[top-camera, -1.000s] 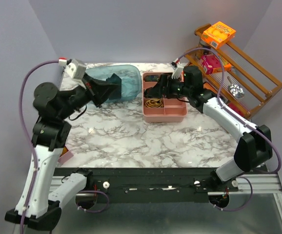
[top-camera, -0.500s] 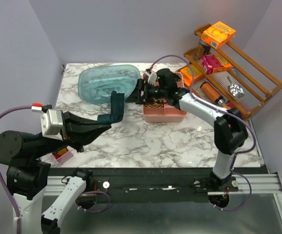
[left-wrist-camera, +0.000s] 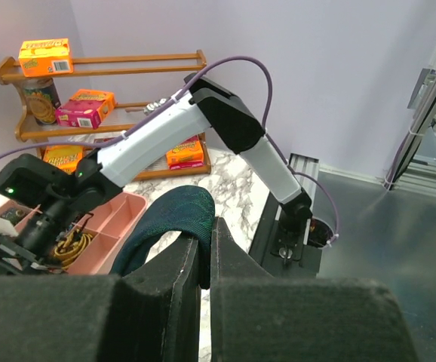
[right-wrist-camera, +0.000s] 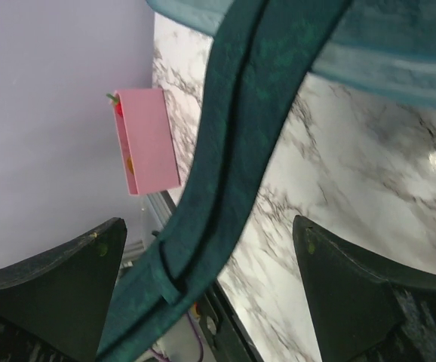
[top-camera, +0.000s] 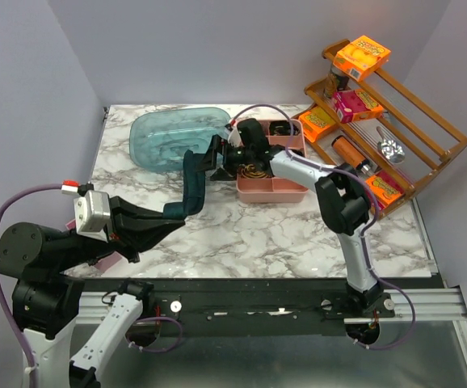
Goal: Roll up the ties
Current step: Place the tie at the center of the board, then move the tie to the center of the board.
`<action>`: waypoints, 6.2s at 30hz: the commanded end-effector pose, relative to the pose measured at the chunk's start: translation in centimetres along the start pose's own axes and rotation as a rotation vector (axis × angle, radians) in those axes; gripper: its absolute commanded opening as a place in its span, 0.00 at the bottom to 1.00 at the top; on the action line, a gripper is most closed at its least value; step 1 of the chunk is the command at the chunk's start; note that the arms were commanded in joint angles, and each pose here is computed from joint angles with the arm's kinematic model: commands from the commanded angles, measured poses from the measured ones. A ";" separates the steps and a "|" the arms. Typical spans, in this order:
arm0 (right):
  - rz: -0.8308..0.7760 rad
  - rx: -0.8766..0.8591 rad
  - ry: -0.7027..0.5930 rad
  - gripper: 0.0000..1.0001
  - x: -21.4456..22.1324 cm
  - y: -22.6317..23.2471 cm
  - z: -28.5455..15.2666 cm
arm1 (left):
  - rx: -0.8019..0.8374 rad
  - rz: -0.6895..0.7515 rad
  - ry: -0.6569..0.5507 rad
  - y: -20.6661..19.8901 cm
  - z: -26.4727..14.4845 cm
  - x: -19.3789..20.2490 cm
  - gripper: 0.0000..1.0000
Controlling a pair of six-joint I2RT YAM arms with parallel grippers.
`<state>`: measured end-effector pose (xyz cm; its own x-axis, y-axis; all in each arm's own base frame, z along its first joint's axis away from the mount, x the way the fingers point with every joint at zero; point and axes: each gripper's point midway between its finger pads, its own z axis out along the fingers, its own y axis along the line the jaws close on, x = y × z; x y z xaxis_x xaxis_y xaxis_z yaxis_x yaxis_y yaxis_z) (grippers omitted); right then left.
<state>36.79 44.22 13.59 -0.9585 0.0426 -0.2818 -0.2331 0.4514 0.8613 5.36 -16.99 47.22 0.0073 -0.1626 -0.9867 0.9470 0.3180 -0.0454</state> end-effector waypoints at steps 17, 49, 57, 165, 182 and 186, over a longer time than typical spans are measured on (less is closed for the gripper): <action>0.067 -0.075 0.042 0.07 0.0 -0.7 6.0 | 0.184 0.013 -0.018 -4.6 -1.1 -0.8 0.00; -0.174 0.354 -0.629 0.01 -0.6 -3.8 -25.6 | 0.235 -0.245 -0.123 7.0 8.2 2.6 0.00; -0.043 0.534 -0.754 0.00 3.5 -10.3 -31.9 | 0.333 -0.304 -0.014 7.7 14.5 6.7 0.00; -0.536 0.665 0.266 0.82 14.3 -10.1 -8.2 | -1.010 -0.941 0.845 15.8 -1.4 39.7 0.68; -0.527 0.720 0.259 0.84 13.6 -11.5 -7.3 | -1.106 -0.900 1.049 16.3 -4.4 46.5 0.33; -0.521 0.759 0.254 0.84 13.5 -12.3 -7.6 | -1.113 -0.840 1.075 18.1 -3.6 47.1 0.33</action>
<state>24.67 32.86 2.91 -0.7909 -0.4858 -0.3721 -0.5739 0.7999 0.1755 20.36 -17.15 1.84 -0.9538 -0.1786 -0.2416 -0.1006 0.9475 -0.3035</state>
